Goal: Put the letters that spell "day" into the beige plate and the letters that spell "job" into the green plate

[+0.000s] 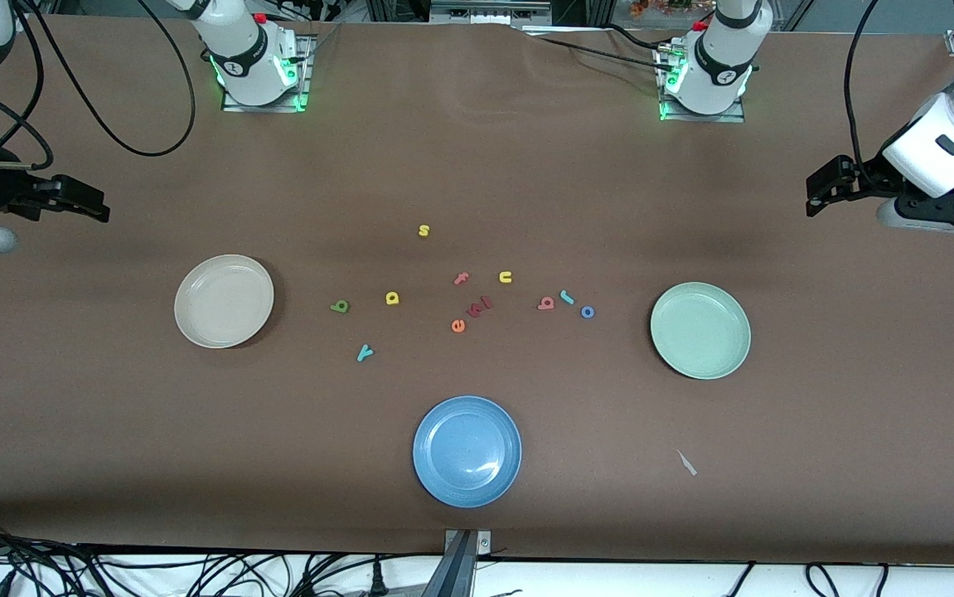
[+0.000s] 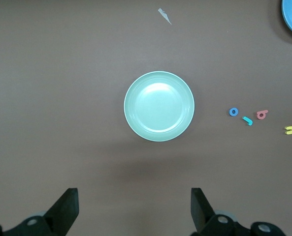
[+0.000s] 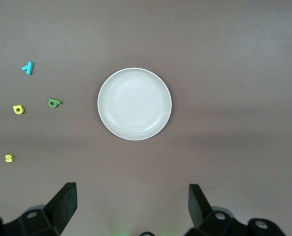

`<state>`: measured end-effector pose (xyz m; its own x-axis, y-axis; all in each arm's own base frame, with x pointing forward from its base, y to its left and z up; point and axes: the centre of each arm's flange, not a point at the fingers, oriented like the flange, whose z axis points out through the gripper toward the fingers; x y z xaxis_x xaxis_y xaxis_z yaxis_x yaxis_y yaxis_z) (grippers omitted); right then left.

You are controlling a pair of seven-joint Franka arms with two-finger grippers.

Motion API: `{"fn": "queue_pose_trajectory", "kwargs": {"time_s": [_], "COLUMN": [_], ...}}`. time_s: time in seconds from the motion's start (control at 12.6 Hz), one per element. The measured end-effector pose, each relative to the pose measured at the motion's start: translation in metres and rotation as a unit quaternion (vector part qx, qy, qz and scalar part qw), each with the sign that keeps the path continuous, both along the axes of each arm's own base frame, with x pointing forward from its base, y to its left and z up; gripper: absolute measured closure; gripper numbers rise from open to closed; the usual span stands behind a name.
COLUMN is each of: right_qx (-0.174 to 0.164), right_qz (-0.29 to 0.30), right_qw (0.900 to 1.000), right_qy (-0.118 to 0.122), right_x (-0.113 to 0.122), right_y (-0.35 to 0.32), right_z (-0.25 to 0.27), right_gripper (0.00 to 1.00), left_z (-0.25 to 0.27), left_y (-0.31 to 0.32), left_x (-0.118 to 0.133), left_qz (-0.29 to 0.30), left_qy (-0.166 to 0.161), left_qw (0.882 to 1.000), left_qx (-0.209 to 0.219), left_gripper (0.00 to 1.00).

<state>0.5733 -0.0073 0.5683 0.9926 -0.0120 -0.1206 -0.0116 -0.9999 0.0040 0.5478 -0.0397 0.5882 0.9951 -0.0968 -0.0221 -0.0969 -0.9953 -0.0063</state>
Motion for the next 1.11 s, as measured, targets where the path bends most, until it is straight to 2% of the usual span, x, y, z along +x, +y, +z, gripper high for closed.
{"fn": "queue_pose_trajectory", "kwargs": {"time_s": [0.56,1.11], "right_qx": [0.0,-0.004], "right_qz": [-0.001,-0.001], "right_qw": [1.0,1.0], "right_qy": [0.0,-0.03], "right_x": [0.0,0.0074], "right_y": [-0.0008,-0.0031], "right_z": [0.0,0.0038], "right_gripper": [0.0,0.0], "left_z": [0.0,0.0], "left_y": [0.0,0.0], "left_x": [0.0,0.0], "left_qz": [0.0,0.0], "left_qy": [0.0,0.0], "left_qw": [1.0,1.0], "left_qx": [0.0,0.0], "left_gripper": [0.0,0.0]}}
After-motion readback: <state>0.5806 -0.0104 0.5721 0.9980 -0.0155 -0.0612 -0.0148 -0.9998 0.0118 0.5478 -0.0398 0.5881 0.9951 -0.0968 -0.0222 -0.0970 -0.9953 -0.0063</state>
